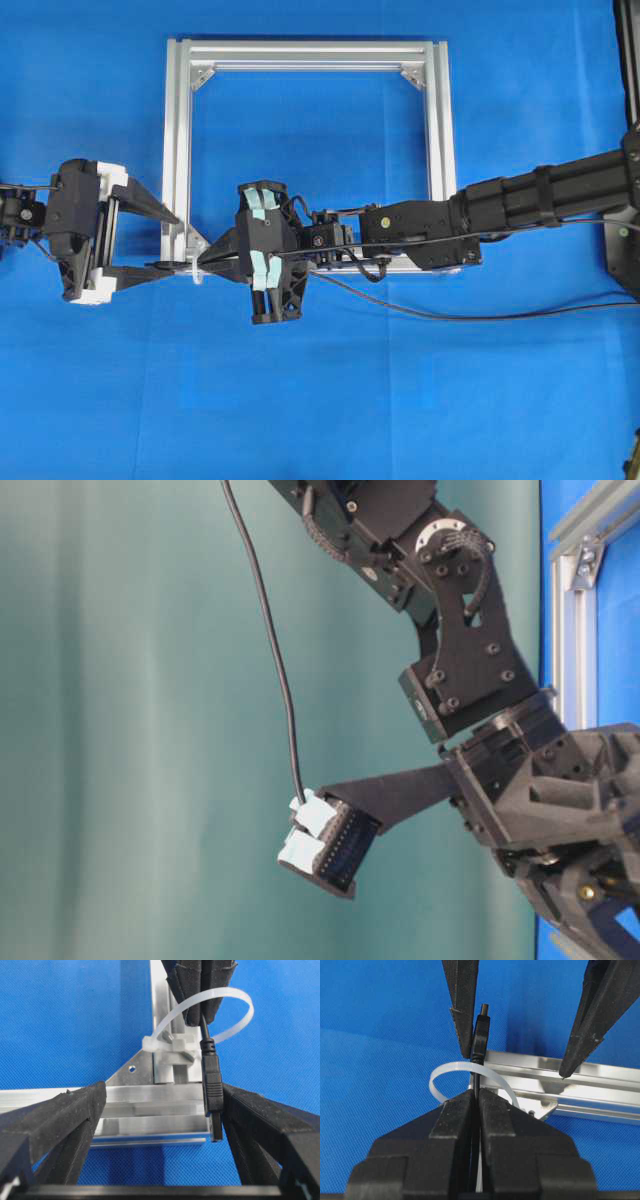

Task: Insert the wire through the string loop located on the left side.
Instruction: 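Close the left gripper on the plug beyond the loop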

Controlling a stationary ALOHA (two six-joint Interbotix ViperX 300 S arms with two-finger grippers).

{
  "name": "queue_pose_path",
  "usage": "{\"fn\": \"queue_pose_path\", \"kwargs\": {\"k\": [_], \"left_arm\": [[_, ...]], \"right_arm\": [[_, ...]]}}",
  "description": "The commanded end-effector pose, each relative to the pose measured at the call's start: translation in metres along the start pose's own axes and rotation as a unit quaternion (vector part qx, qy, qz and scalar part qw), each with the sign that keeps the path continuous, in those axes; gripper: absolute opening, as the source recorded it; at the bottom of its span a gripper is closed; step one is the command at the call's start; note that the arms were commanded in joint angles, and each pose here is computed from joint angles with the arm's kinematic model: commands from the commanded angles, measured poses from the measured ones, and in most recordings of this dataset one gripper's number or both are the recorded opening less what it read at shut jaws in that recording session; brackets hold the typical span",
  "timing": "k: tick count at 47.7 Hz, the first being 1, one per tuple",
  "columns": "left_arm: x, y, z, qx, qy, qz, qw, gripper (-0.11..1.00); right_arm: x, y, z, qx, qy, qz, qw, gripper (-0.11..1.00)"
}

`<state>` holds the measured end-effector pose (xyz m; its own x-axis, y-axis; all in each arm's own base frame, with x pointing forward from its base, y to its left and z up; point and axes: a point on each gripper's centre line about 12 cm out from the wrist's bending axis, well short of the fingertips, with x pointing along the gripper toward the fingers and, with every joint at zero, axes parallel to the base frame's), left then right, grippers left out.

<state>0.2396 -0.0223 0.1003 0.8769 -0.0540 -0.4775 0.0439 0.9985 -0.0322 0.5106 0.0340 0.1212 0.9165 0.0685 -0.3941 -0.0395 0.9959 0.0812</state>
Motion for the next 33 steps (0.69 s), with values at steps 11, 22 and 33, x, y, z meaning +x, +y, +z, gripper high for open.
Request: {"fn": "queue_pose_path", "kwargs": {"k": [11,22,33], "left_arm": [[0.0014,0.0001,0.0063,0.0,-0.013,0.0,0.9999,0.9],[0.0016,-0.0007,0.0068,0.0,-0.014,-0.002,0.9999,0.9],[0.0016,-0.0018,0.0068,0.001,-0.014,-0.004,0.9999,0.9]], "right_arm": [[-0.0034,0.0005,0.0148,0.001,-0.018,0.001,0.9998,0.0],[-0.0034,-0.0003,0.0147,0.0,-0.017,0.0,0.9999,0.0],[-0.0034,-0.0003,0.0149,0.0,-0.018,0.0,0.9998,0.0]]}}
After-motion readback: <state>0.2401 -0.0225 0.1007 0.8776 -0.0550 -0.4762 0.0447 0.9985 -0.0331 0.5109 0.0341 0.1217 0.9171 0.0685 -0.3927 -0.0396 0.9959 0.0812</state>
